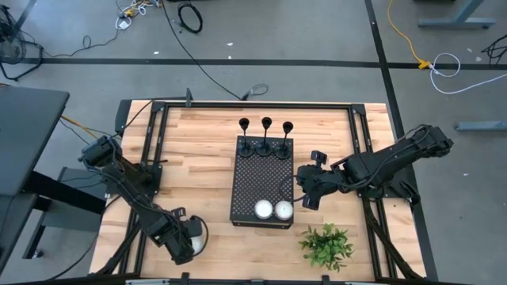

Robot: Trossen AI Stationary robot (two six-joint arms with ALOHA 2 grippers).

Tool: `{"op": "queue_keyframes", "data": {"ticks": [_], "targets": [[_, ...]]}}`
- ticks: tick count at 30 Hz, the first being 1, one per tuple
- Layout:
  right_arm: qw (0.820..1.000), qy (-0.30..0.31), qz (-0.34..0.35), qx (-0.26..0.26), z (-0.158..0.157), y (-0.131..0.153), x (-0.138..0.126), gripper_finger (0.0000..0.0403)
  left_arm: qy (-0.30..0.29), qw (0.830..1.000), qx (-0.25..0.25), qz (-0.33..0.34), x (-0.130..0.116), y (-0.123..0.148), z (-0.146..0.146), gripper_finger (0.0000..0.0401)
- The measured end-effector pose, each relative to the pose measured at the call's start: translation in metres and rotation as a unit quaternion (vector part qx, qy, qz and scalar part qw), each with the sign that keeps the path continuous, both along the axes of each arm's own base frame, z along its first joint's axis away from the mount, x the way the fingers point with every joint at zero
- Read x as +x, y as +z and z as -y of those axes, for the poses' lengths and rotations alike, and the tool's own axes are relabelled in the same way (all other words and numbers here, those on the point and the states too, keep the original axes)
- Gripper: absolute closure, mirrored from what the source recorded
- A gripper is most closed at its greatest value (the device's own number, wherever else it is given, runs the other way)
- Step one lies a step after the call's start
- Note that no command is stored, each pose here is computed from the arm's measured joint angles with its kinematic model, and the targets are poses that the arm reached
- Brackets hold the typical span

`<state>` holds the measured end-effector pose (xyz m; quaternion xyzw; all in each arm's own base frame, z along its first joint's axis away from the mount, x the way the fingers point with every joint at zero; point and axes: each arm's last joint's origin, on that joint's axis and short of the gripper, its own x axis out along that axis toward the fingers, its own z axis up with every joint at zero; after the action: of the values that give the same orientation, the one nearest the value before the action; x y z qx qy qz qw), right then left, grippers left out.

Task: Pick & Place candle stick holders
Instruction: Put the brown scented candle on the shelf

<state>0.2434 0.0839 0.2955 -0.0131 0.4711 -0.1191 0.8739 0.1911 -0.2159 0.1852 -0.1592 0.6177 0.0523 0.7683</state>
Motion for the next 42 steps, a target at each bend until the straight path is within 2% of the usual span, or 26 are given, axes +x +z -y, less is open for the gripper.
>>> {"op": "queue_keyframes", "data": {"ticks": [7, 20, 24, 31, 42], "targets": [[1.000, 0.000, 0.000, 0.000, 0.000, 0.000, 0.000, 0.0289, 0.032, 0.999, -0.005, -0.005, 0.001, -0.002, 0.001, 0.0275], [1.000, 0.002, 0.003, 0.000, 0.000, 0.000, 0.001, 0.0289, 0.050, 0.998, 0.001, -0.028, 0.006, -0.018, 0.005, 0.0280], [1.000, 0.002, 0.003, 0.000, 0.000, 0.000, 0.001, 0.0289, 0.048, 0.998, 0.000, -0.044, 0.006, -0.023, 0.006, 0.0304], [1.000, 0.003, 0.008, 0.001, -0.001, 0.001, 0.001, 0.0289, 0.048, 0.998, -0.003, -0.050, 0.007, -0.024, 0.005, 0.0389], [1.000, 0.005, 0.010, 0.001, -0.001, 0.001, 0.002, 0.0289, 0.050, 0.998, -0.001, -0.047, 0.008, -0.024, 0.004, 0.0395]]}}
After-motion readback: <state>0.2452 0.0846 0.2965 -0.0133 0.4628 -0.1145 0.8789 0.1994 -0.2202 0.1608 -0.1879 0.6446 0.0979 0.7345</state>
